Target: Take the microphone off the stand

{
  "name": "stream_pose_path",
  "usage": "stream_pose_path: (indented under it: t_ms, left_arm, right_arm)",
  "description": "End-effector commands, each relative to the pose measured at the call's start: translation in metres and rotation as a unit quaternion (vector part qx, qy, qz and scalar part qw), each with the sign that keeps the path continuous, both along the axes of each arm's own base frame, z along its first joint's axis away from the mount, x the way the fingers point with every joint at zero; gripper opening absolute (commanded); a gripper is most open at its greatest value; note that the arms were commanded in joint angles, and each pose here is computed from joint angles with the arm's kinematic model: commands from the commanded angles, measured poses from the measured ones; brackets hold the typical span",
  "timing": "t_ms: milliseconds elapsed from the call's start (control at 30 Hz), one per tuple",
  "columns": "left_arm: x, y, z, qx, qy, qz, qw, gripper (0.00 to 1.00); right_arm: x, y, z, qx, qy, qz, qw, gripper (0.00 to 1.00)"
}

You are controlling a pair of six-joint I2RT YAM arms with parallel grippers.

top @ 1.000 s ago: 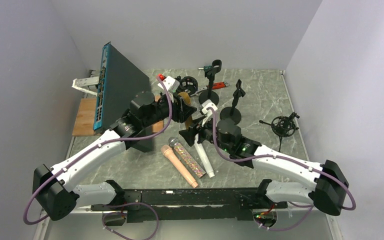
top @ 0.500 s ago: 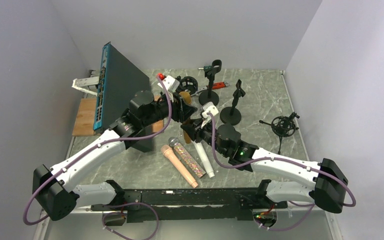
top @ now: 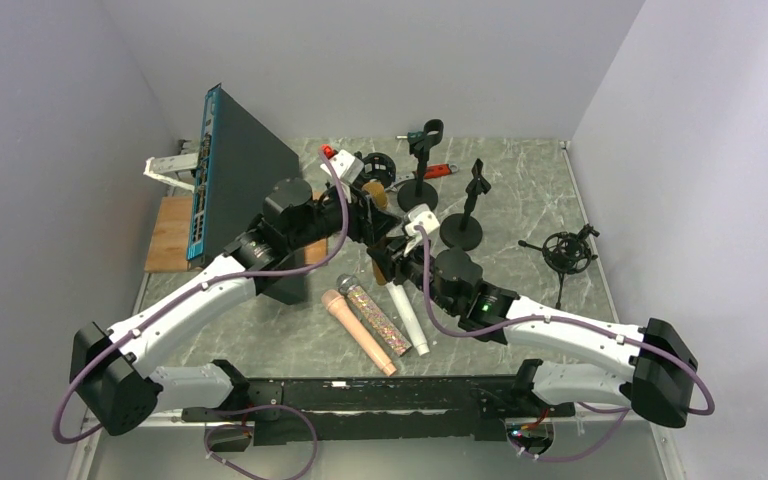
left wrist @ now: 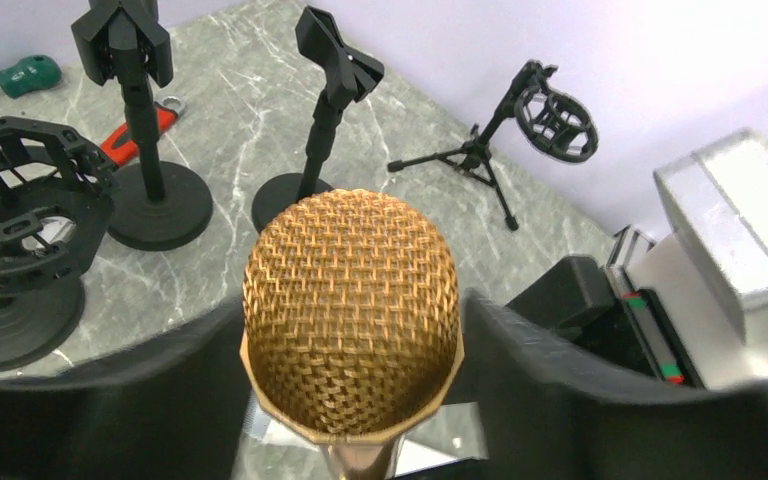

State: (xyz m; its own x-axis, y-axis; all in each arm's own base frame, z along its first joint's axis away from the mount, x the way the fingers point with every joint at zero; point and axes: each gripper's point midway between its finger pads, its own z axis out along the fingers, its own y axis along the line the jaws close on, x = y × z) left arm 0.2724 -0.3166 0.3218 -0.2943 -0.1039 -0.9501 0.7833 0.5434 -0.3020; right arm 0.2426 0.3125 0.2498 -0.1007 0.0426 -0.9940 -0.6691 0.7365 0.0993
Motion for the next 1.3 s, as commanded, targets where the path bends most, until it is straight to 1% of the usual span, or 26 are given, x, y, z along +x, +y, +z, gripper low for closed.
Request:
stream_pose_path:
  t_ms: [0, 33, 67, 167, 233, 333, 400, 500, 567, 633, 767, 833, 900, 967, 1100, 1267]
  left_arm:
    - [-0.003, -0.007, 0.025, -0.024, -0.021, -0.021, 0.999, 0.87]
    - [-0.002, -0.006, 0.024, -0.021, -0.024, -0.018, 0.999, 0.95]
    - [0.001, -0.004, 0.024, -0.018, -0.028, -0.012, 0.999, 0.99]
    - [0.016, 0.014, 0.027, -0.008, -0.038, 0.032, 0.999, 0.99]
    - [0.031, 0.036, 0.032, -0.003, -0.048, 0.083, 0.995, 0.99]
    - [0.057, 0.079, 0.036, 0.004, -0.047, 0.172, 0.984, 0.99]
    - [0.070, 0.105, 0.040, -0.004, -0.047, 0.211, 0.976, 0.99]
    - [0.087, 0.136, 0.044, -0.014, -0.051, 0.245, 0.968, 0.99]
    - [0.091, 0.145, 0.046, -0.022, -0.049, 0.245, 0.968, 0.99]
    - [0.093, 0.147, 0.047, -0.030, -0.047, 0.233, 0.971, 0.98]
    - [0.098, 0.143, 0.044, -0.045, -0.038, 0.207, 0.977, 0.95]
    - [0.099, 0.139, 0.042, -0.053, -0.028, 0.187, 0.981, 0.94]
    - [0.102, 0.138, 0.039, -0.059, -0.021, 0.179, 0.982, 0.94]
    - [0.104, 0.136, 0.034, -0.058, -0.016, 0.178, 0.982, 0.99]
    - [0.105, 0.125, 0.025, -0.032, -0.022, 0.166, 0.985, 0.99]
    - [0.097, 0.109, 0.022, 0.003, -0.055, 0.147, 0.988, 0.99]
  right_arm:
    - [0.005, -0.019, 0.017, 0.018, -0.001, -0.047, 0.999, 0.00]
    - [0.005, -0.022, 0.013, 0.013, 0.008, -0.052, 0.999, 0.00]
    - [0.003, -0.027, 0.009, 0.008, 0.016, -0.057, 0.998, 0.00]
    - [0.001, -0.045, -0.010, -0.020, 0.049, -0.086, 0.995, 0.00]
    - [-0.002, -0.058, -0.026, -0.048, 0.076, -0.108, 0.990, 0.00]
    - [-0.009, -0.081, -0.051, -0.102, 0.123, -0.130, 0.979, 0.00]
    - [-0.012, -0.097, -0.071, -0.148, 0.162, -0.143, 0.965, 0.00]
    - [-0.012, -0.120, -0.099, -0.203, 0.222, -0.155, 0.941, 0.00]
    - [-0.015, -0.132, -0.117, -0.225, 0.271, -0.155, 0.923, 0.00]
    - [-0.019, -0.132, -0.128, -0.227, 0.305, -0.140, 0.914, 0.00]
    - [-0.027, -0.124, -0.145, -0.239, 0.347, -0.113, 0.900, 0.00]
    - [-0.029, -0.118, -0.155, -0.254, 0.366, -0.097, 0.890, 0.00]
    - [-0.025, -0.115, -0.164, -0.270, 0.382, -0.098, 0.878, 0.00]
    - [-0.022, -0.114, -0.169, -0.275, 0.386, -0.103, 0.875, 0.00]
    - [-0.018, -0.110, -0.179, -0.264, 0.398, -0.095, 0.874, 0.00]
    - [-0.016, -0.112, -0.199, -0.272, 0.412, -0.090, 0.865, 0.00]
